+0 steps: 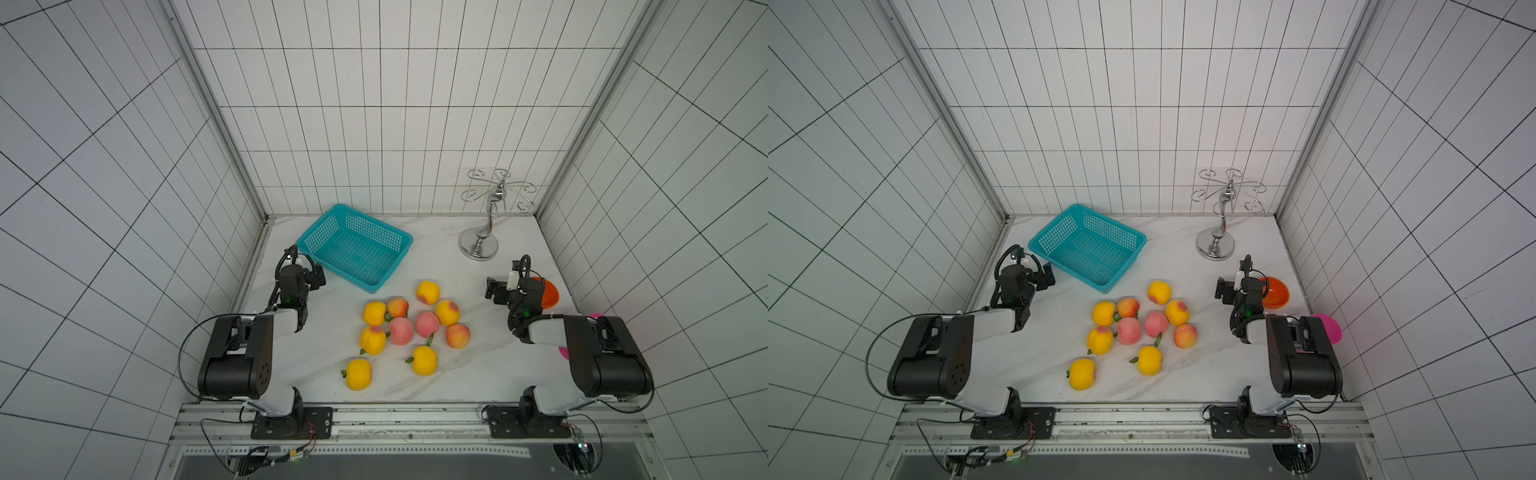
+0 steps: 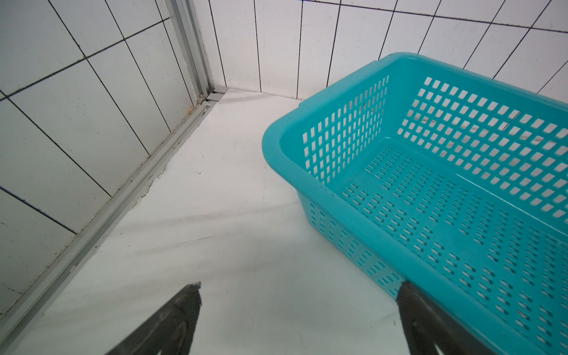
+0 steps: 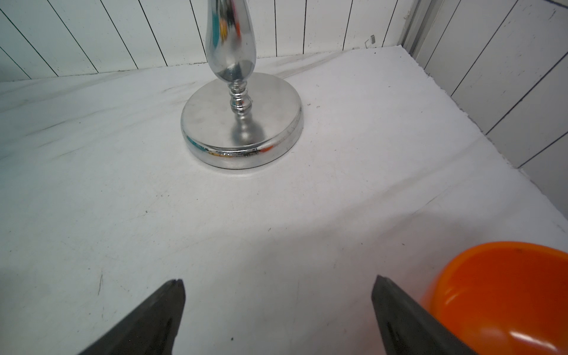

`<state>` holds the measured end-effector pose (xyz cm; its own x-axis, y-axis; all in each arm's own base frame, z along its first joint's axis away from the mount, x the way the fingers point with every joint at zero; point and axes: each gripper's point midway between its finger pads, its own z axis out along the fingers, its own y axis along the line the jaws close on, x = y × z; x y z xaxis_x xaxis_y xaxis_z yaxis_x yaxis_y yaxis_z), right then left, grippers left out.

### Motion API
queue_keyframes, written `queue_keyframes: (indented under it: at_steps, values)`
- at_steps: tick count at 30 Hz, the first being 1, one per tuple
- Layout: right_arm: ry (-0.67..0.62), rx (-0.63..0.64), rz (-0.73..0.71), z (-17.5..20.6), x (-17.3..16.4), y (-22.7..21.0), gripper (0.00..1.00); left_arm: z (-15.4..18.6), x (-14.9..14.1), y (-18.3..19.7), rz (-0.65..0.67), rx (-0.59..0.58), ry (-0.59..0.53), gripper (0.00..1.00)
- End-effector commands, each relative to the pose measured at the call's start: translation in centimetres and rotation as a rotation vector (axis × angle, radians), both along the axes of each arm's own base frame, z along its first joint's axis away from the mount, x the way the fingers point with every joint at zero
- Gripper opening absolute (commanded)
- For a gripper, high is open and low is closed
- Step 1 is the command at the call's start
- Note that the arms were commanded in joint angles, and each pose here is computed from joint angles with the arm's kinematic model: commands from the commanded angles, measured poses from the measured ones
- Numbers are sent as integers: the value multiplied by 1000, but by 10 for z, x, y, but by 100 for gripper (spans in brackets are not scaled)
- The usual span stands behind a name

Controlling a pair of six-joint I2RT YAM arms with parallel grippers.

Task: Put the peaches into the basket
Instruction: Pick up the peach from the center of the board.

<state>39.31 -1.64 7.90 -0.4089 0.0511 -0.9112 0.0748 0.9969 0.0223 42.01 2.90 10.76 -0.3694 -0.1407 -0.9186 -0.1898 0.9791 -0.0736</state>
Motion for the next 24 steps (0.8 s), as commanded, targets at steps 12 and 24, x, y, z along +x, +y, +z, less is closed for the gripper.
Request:
queue_keyframes:
  at_steps: [12,24]
  values:
    - [-15,1,-1,25,14,-3,99,18,2,1,5,7,-10,99]
    - [32,-3,-17,49,16,-6,99,46,-14,-12,34,-60,30,99]
